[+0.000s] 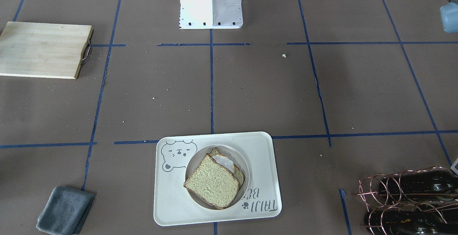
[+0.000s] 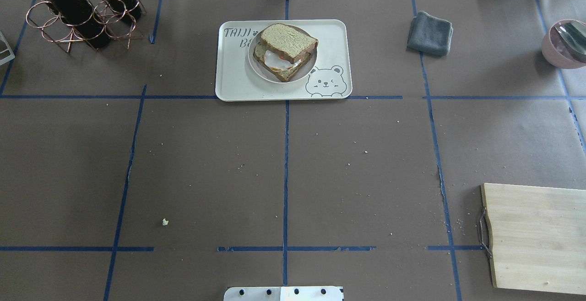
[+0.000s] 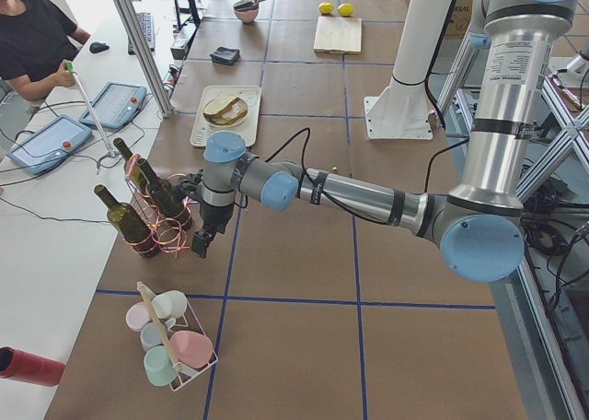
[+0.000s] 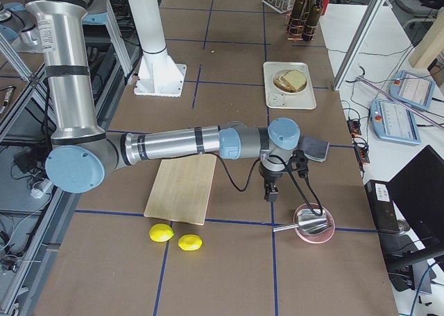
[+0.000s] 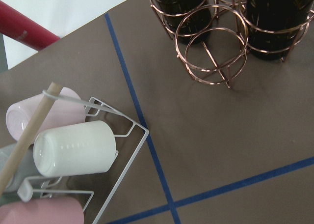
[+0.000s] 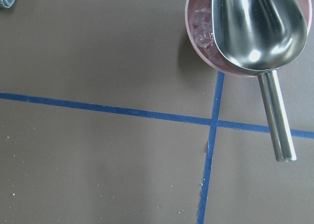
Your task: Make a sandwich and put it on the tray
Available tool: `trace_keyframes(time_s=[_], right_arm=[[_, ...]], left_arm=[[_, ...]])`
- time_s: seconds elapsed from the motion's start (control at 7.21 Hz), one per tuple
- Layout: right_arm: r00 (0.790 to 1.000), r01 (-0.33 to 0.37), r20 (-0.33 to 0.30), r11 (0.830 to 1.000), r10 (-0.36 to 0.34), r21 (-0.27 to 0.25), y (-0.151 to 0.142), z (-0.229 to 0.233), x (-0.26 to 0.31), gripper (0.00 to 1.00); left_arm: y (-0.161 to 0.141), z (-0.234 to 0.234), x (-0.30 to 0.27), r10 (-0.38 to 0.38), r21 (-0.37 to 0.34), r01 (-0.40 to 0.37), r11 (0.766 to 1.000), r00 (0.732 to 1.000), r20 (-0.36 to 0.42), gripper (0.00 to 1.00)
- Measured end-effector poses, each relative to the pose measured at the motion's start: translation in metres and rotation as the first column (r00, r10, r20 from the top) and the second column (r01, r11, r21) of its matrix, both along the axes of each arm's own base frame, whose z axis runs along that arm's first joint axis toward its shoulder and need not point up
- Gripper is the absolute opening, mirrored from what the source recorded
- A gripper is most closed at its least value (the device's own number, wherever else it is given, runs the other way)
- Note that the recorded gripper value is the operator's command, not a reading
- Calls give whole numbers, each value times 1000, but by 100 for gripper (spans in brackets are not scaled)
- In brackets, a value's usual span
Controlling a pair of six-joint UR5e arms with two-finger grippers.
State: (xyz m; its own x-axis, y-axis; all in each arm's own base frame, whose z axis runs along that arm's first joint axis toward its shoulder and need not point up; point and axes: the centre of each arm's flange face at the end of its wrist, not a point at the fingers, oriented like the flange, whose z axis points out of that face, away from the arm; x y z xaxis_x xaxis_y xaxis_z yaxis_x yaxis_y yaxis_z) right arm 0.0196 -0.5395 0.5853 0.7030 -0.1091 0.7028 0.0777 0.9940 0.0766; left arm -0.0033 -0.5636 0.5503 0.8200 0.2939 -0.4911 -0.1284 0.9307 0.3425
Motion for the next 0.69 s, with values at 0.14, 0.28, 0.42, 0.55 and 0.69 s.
trace_keyframes(time_s=[0.14,0.28,0.42,0.55,0.69], right_arm=[[1000,-11,1,1000,11,-11,0,6,6,100],[1000,-27,2,999,27,-26,1,13,15,100],[999,-42,5,998,42,-37,2,18,23,100],[998,-61,10,997,62,-52,4,25,34,100],[996,-83,15,994,84,-71,8,35,46,100]], left_arm=[[7,8,-27,33,-44,-35,998,999,-34,100],[18,21,-50,55,-95,-59,994,997,-50,100],[34,39,-64,57,-148,-66,987,996,-61,100],[54,60,-71,50,-195,-65,979,995,-82,100],[70,74,-73,44,-226,-67,972,993,-108,100]])
